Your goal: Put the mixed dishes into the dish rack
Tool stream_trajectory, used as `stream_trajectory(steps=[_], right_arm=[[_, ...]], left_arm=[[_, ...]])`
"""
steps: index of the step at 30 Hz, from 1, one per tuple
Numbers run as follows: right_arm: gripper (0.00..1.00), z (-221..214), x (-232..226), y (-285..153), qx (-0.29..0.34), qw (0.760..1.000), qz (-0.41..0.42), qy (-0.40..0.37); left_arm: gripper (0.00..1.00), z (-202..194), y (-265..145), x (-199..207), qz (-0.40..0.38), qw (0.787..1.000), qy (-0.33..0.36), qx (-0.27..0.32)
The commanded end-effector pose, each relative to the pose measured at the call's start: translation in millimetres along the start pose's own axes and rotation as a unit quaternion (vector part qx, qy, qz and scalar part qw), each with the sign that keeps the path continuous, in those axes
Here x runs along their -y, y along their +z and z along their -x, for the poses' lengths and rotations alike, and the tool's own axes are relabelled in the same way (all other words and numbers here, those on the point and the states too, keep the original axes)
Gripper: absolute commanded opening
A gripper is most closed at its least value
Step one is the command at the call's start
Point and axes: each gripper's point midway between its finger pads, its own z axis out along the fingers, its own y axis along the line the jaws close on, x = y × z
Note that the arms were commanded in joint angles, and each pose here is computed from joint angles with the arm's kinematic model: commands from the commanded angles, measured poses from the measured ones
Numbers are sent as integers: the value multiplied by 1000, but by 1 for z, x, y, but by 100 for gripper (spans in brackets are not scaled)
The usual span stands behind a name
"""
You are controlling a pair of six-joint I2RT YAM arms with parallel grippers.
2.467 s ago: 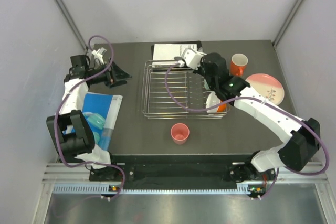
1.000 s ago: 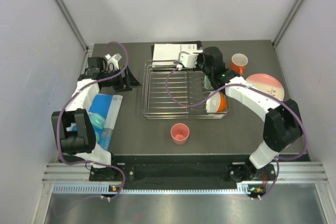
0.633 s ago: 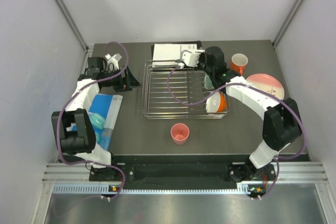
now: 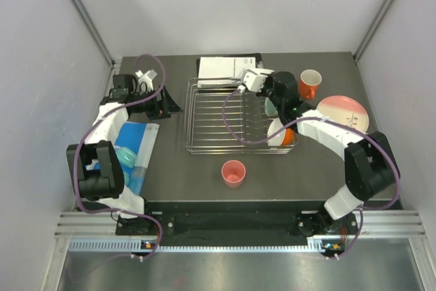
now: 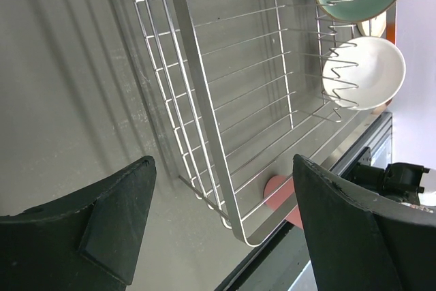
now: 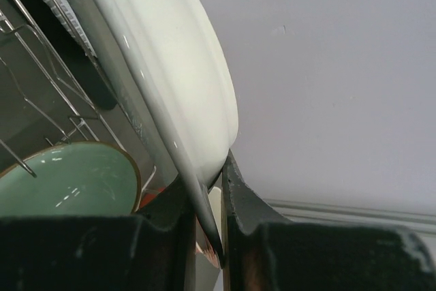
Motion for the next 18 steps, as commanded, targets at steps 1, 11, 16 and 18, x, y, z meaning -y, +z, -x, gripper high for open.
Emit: stream_trajectory(steps=[1, 11, 16, 18], right_arm=[[0, 19, 38, -30, 47, 996, -60, 49], [0, 33, 57, -44, 71, 994, -66, 43], [0, 31, 63, -32, 62, 996, -53, 29], [0, 34, 63, -23, 64, 997, -28, 33]], left_arm=[[85, 3, 1, -1, -11, 1000, 9, 4], [85, 3, -1, 2, -13, 1000, 10, 6], [85, 3, -1, 3, -14, 1000, 12, 6], [85, 4, -2, 3, -14, 1000, 13, 7]])
